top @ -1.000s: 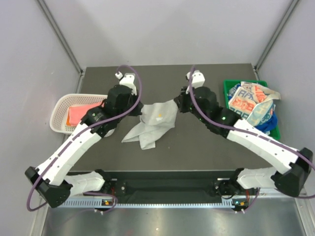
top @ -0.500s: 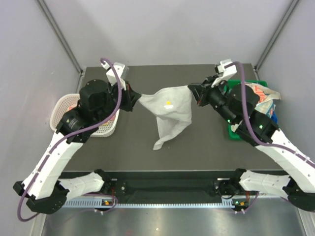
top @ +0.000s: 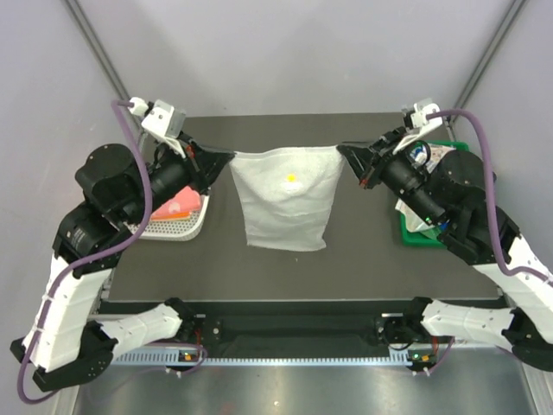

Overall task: Fold and stack the towels
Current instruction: Flatten out the crumpled towel, then fold the towel

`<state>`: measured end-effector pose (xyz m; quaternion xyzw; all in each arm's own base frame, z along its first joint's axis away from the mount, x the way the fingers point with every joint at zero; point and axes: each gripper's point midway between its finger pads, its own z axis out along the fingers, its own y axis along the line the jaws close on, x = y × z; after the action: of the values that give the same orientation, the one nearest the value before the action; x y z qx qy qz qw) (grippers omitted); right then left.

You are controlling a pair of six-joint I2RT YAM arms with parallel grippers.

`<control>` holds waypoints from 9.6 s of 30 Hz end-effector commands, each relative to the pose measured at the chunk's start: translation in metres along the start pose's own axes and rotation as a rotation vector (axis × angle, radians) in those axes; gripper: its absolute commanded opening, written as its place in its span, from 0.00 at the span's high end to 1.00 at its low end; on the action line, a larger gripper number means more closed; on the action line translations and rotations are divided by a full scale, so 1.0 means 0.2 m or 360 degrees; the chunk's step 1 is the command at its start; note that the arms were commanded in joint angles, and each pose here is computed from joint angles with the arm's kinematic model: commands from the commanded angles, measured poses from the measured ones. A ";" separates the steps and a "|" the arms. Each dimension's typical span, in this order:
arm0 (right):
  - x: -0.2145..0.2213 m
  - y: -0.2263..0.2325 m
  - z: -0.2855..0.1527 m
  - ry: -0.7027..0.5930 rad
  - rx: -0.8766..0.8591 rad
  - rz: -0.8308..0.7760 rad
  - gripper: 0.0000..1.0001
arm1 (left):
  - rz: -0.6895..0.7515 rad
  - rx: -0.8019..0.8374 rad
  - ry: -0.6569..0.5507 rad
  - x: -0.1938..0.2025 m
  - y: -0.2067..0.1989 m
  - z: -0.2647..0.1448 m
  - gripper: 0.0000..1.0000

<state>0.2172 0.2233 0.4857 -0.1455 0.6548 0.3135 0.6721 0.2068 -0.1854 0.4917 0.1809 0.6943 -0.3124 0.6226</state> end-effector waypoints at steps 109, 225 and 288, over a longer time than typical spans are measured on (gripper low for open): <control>1.81 -0.80 0.15 0.0875 0.0599 0.0453 1.00 | -0.0569 -0.0710 0.1029 1.75 0.79 0.62 1.00; 1.59 -0.49 0.68 0.0866 0.0263 0.0514 0.77 | -0.0543 -0.0730 0.0818 1.49 0.73 0.89 0.67; 1.90 -1.34 0.76 0.0278 0.0482 0.1661 1.00 | -0.0616 -0.1033 0.1056 2.15 1.30 1.07 0.87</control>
<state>0.4717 0.2029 0.0346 0.2931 0.7513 0.4753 0.3518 0.4687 -0.2129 0.0312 -0.0519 0.9244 -0.1591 0.3427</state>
